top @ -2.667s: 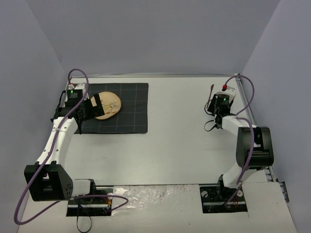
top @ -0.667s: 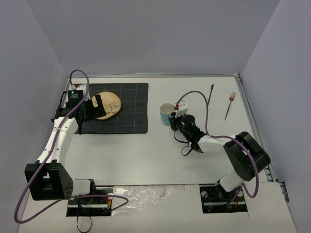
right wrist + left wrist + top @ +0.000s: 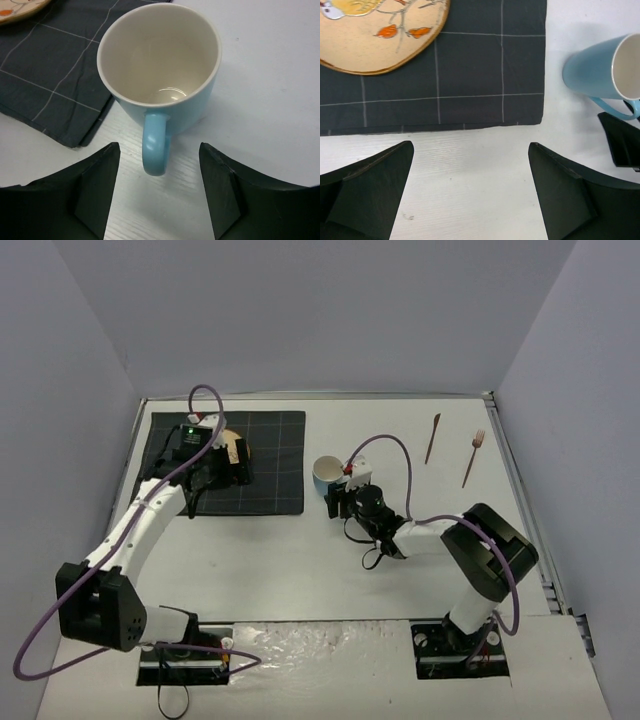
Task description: Set the dinner table for one person
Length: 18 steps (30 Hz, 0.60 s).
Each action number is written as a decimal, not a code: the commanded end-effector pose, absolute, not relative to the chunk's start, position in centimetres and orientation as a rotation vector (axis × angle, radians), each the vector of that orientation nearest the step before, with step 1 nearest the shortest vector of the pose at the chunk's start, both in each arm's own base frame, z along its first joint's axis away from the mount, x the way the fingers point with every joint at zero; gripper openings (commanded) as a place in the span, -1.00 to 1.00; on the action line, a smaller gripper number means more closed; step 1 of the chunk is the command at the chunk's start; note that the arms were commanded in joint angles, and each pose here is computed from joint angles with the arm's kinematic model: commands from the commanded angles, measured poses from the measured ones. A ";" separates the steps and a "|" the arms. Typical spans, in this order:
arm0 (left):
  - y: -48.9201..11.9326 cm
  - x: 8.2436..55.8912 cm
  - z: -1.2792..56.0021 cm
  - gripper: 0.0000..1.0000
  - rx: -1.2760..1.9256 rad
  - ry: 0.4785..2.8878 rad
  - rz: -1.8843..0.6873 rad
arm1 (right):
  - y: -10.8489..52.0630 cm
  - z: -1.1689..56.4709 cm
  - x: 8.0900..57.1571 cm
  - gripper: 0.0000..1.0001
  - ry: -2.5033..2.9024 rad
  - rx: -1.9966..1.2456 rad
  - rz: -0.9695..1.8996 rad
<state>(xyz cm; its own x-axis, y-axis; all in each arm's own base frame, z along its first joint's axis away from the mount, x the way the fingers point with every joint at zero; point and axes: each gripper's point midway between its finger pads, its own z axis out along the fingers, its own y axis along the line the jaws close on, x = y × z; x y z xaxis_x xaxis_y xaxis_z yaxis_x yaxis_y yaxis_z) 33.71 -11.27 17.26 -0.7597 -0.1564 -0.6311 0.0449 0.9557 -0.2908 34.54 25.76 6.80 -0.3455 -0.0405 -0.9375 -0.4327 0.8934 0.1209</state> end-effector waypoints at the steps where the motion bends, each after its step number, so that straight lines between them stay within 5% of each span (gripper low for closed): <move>1: -15.6 36.7 21.5 0.93 0.017 2.276 -0.448 | 26.1 13.6 35.3 0.44 1.761 -0.286 0.458; 7: -22.0 38.6 22.9 0.84 0.187 2.218 -0.521 | 24.0 18.0 34.0 0.85 1.746 -0.257 0.425; 18: -30.3 41.5 19.7 0.53 0.423 2.295 -0.531 | 17.8 21.0 30.2 1.00 1.761 -0.116 0.331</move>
